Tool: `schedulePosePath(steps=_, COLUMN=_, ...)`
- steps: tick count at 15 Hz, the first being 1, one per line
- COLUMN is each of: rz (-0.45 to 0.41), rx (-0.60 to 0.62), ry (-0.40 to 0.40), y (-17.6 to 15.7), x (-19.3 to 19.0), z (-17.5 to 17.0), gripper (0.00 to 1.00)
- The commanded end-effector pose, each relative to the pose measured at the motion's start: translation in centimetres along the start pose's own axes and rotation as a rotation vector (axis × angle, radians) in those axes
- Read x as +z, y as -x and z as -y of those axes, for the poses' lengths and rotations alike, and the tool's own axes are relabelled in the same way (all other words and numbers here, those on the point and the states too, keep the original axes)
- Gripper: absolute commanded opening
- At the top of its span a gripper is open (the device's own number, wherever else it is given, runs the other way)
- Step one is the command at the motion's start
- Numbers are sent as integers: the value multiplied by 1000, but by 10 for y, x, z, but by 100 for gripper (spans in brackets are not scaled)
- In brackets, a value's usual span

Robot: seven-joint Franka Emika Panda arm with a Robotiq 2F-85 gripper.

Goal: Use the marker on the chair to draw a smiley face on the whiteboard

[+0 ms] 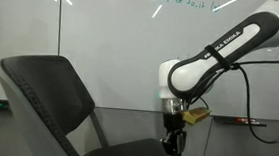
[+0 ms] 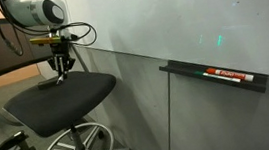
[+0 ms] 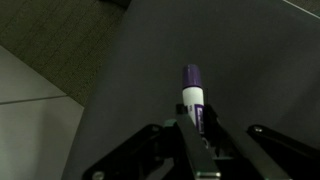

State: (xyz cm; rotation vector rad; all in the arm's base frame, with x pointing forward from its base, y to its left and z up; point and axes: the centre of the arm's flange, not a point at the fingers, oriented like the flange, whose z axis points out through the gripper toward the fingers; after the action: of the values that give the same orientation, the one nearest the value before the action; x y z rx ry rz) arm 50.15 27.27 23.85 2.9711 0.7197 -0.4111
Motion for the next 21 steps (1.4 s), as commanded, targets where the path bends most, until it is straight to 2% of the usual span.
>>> schedulePosePath(steps=1, rz=-23, rx=-24, ry=-13, y=-12, x=25, z=11, gripper=6)
schedulePosePath(steps=7, rz=-43, rx=-50, ry=-20, y=-27, x=48, z=27, gripper=5)
schedulePosePath(steps=15, rz=-50, rx=-81, ry=-15, y=-29, x=44, z=36, gripper=5)
schedulePosePath(steps=16, rz=-46, rx=-90, ry=-11, y=-29, x=43, z=37, gripper=19)
schedulePosePath(steps=17, rz=-43, rx=-95, ry=-6, y=-29, x=43, z=39, gripper=45)
schedulePosePath(steps=18, rz=-41, rx=-102, ry=-2, y=-28, x=42, z=40, gripper=46)
schedulePosePath(steps=21, rz=-32, rx=-114, ry=15, y=-26, x=44, z=42, gripper=69)
